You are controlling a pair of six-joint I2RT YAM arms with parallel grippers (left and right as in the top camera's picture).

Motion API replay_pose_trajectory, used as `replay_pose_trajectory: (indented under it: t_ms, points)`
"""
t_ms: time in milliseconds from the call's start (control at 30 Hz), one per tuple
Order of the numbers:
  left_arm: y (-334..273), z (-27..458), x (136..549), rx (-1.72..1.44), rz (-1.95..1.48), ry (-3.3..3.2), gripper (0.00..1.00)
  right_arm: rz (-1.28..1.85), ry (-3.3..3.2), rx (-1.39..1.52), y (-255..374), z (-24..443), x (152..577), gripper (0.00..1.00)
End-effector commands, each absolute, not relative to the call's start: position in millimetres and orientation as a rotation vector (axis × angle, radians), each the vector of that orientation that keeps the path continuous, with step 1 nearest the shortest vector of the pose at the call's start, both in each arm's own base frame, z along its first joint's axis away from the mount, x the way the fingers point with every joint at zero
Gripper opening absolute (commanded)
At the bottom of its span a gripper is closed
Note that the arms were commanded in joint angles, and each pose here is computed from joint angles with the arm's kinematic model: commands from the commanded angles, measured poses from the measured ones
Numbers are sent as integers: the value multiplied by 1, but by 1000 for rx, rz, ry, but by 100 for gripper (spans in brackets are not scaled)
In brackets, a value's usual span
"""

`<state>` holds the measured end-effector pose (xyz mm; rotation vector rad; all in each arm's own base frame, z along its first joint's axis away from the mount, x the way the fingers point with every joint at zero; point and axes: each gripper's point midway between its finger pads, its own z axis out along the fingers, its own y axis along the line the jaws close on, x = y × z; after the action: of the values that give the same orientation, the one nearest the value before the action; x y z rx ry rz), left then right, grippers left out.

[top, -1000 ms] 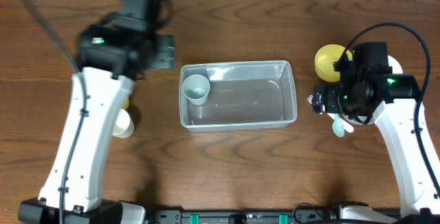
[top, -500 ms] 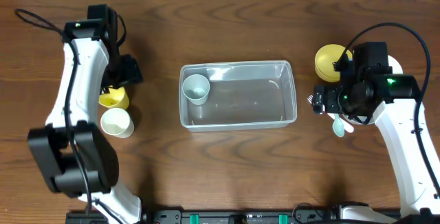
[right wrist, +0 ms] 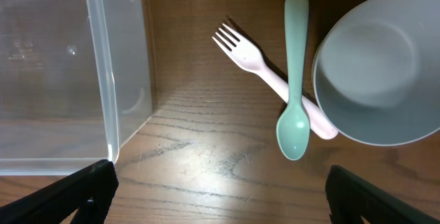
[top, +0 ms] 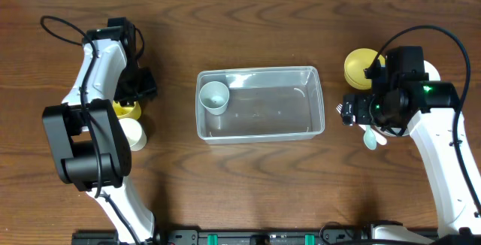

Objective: Pack container
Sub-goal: 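Move the left gripper back and grasp the yellow cup, then place the yellow cup into the container beside the grey cup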

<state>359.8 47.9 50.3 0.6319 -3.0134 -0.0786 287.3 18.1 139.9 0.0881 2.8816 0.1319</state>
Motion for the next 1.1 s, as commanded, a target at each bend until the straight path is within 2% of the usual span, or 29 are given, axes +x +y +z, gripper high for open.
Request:
replay_pose_trajectory:
  t_ms: [0,100,333,433,567,700,867,1067]
  points:
    - [60,50,359,638,-167,-3016,39,130,2867,97,18,145,291,98]
    - [65,51,359,636,-220,-3018,28,130,2867,97,18,145,291,98]
    - [67,51,362,641,-233,-3031,13,130,2868,97,18,145,291,97]
    - [67,51,363,642,-233,-3036,13,130,2867,97,18,145,291,97]
    - [68,52,368,642,-231,-3055,6,130,2867,97,18,145,291,97]
    - [68,62,377,618,-229,-3097,6,130,2867,97,18,146,291,97]
    - [58,99,395,581,-219,-3205,6,130,2867,97,18,145,291,97]
    - [6,186,394,396,-178,-3382,6,130,2867,97,18,145,291,97]
